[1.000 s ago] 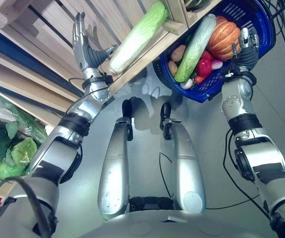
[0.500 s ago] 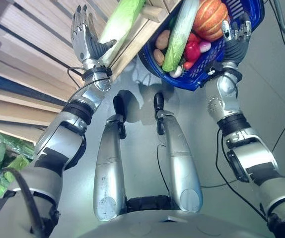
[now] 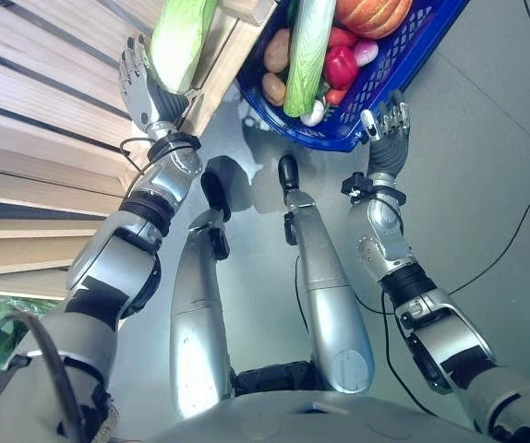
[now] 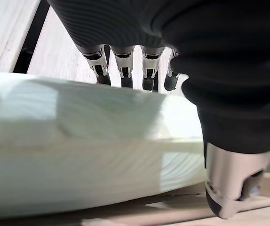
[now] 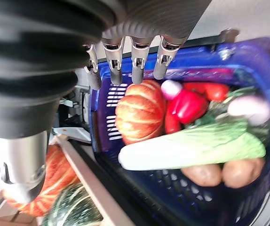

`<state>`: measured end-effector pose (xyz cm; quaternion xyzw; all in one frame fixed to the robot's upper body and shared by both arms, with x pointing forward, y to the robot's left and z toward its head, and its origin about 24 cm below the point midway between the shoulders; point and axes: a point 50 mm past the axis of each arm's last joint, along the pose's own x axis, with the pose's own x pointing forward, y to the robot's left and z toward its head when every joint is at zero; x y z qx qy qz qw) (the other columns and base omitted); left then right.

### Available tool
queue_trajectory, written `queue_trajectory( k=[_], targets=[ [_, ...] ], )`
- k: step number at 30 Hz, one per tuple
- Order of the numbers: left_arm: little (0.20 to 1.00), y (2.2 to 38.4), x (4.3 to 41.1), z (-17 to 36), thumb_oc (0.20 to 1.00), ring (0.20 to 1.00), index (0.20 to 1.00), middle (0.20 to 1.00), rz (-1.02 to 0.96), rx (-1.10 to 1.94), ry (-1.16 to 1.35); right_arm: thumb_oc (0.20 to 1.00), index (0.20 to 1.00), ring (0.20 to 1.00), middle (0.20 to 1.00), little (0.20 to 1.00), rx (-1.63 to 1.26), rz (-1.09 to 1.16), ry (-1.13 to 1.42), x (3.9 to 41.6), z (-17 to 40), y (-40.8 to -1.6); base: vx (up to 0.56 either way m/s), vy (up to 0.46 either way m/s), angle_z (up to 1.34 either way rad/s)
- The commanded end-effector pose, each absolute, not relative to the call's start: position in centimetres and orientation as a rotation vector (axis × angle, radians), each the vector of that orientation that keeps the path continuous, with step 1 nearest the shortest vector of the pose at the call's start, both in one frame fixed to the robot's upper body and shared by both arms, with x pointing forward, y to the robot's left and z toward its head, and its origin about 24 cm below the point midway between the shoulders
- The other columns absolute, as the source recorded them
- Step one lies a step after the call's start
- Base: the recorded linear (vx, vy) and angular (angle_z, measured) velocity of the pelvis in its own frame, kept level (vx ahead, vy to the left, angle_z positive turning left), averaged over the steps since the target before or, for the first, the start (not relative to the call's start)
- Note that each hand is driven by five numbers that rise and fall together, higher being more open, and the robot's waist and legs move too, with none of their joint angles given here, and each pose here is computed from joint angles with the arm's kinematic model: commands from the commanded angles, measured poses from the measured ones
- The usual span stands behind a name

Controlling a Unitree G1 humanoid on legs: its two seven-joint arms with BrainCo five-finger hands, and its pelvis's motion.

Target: Pick up fruits and vegetables into the basket

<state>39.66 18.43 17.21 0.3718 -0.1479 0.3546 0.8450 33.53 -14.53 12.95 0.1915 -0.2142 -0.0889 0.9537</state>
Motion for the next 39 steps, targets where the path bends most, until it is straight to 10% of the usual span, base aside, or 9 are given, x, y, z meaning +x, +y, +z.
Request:
queue_trajectory(
  k=[1,7,8,10,11,39],
  targets=[
    [1.000,19.9,39.3,16.5,1.000,1.000,1.000,1.000,0.869,0.789,-0.258,1.000,1.000,1.000,1.000,1.000,0.445,-0.139,-0.517,32.2,13.8,-13.6,0.00,0.000,0.00],
    [1.000,20.7,39.0,17.0,1.000,1.000,1.000,1.000,0.963,0.814,-0.247,1.000,1.000,1.000,1.000,1.000,0.429,-0.110,-0.557,31.3,14.7,-12.9,0.00,0.000,0.00],
    [0.661,20.7,38.9,17.0,0.661,0.661,0.661,0.661,0.971,0.816,-0.247,1.000,1.000,1.000,1.000,1.000,0.427,-0.111,-0.560,31.3,14.8,-12.9,0.00,0.000,0.00],
    [0.476,20.8,38.9,17.1,0.476,0.476,0.476,0.476,0.984,0.814,-0.248,1.000,1.000,1.000,1.000,1.000,0.430,-0.108,-0.562,31.2,14.9,-12.9,0.00,0.000,0.00],
    [0.200,20.7,38.8,17.2,0.200,0.200,0.200,0.200,0.996,0.813,-0.254,1.000,1.000,1.000,1.000,1.000,0.431,-0.107,-0.566,31.2,15.0,-12.9,0.00,0.000,0.00],
    [0.200,21.0,36.4,16.4,0.200,0.200,0.200,0.200,0.990,0.720,-0.545,1.000,1.000,1.000,1.000,1.000,0.444,-0.053,-0.537,29.6,13.0,-13.1,0.00,-0.003,0.01]
  ],
)
